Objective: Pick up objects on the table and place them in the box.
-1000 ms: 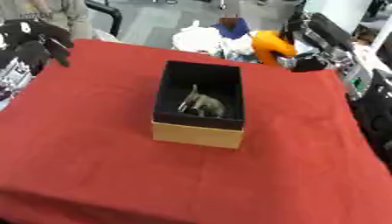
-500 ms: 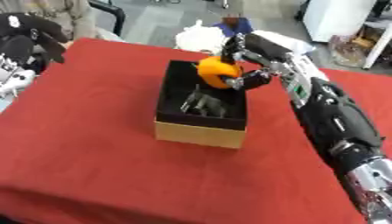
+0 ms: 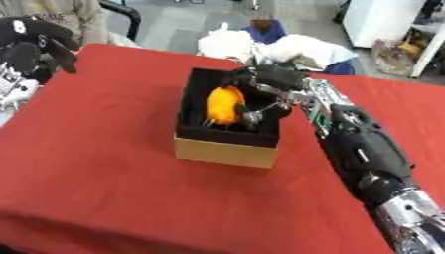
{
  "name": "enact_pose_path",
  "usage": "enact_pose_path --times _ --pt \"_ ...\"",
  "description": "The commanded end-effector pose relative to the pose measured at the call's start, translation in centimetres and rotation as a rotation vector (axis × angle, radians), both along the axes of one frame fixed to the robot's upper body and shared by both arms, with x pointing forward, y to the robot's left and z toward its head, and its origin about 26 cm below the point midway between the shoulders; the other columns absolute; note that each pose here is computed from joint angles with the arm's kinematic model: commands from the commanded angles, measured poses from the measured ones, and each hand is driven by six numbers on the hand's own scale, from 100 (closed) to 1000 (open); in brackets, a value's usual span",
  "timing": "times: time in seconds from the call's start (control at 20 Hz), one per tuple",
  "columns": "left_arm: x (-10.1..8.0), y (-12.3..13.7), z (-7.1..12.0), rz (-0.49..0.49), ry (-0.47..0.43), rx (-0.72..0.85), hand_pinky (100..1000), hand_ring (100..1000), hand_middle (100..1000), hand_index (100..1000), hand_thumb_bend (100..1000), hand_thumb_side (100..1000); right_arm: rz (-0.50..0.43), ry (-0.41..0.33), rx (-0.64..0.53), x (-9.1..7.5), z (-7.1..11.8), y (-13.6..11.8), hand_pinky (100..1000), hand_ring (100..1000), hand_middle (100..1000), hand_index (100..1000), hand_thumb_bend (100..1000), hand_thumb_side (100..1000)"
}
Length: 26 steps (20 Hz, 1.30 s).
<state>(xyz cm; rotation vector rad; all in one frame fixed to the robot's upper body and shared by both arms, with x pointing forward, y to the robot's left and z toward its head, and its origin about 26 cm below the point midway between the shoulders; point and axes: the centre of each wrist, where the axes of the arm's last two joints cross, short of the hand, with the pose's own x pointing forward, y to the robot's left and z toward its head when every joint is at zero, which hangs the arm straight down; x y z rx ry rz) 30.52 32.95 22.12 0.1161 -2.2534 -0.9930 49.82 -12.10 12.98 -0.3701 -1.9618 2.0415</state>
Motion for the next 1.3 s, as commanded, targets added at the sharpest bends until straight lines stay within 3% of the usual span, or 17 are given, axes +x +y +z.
enact_pose_path --times 0.05,0.15,0.2,0.3,0.35,0.45,0.7,0.95,1.0,1.3 --pt "-0.1 0.4 0.6 0.013 -0.016 0.015 687 527 631 791 141 806 -0.025 -0.043 -0.028 0.6 1.9 -1.6 839 857 919 919 186 585" --pt "-0.2 0.7 0.5 0.026 -0.016 0.015 687 526 630 790 140 806 -0.043 -0.066 0.013 0.7 2.9 -2.8 832 844 901 913 180 493" --pt "-0.3 0.8 0.4 0.035 -0.014 0.014 687 525 629 790 142 806 -0.054 -0.08 0.06 0.8 3.5 -3.6 823 826 880 905 107 412" --pt "-0.3 1.1 0.1 0.051 -0.007 0.012 687 524 628 789 146 809 -0.076 -0.105 0.171 0.9 4.4 -5.5 803 791 825 887 124 238" --pt "-0.4 1.3 0.0 0.061 -0.003 0.011 687 524 628 789 146 810 -0.088 -0.121 0.241 0.8 5.1 -6.8 801 787 820 884 128 220" --pt "-0.5 1.7 -0.3 0.08 0.003 0.012 687 523 627 788 148 813 -0.118 -0.15 0.39 0.6 6.0 -9.7 785 747 772 864 100 101" --pt "-0.8 2.7 -1.3 0.132 0.021 0.008 686 522 625 787 155 818 -0.195 -0.14 0.719 -1.2 6.0 -17.8 778 700 718 824 100 110" --pt "-1.3 3.8 -2.7 0.186 0.05 0.001 685 519 622 787 160 829 -0.306 -0.042 0.939 -5.4 4.4 -24.9 772 667 680 802 100 311" --pt "-1.4 4.0 -2.9 0.194 0.056 -0.001 686 518 621 788 164 830 -0.323 -0.017 0.977 -6.2 4.2 -25.8 770 659 669 789 100 382" --pt "-2.0 4.6 -4.4 0.231 0.085 -0.025 683 513 619 788 161 830 -0.442 0.088 1.163 -11.1 1.4 -29.5 771 651 659 778 100 527"
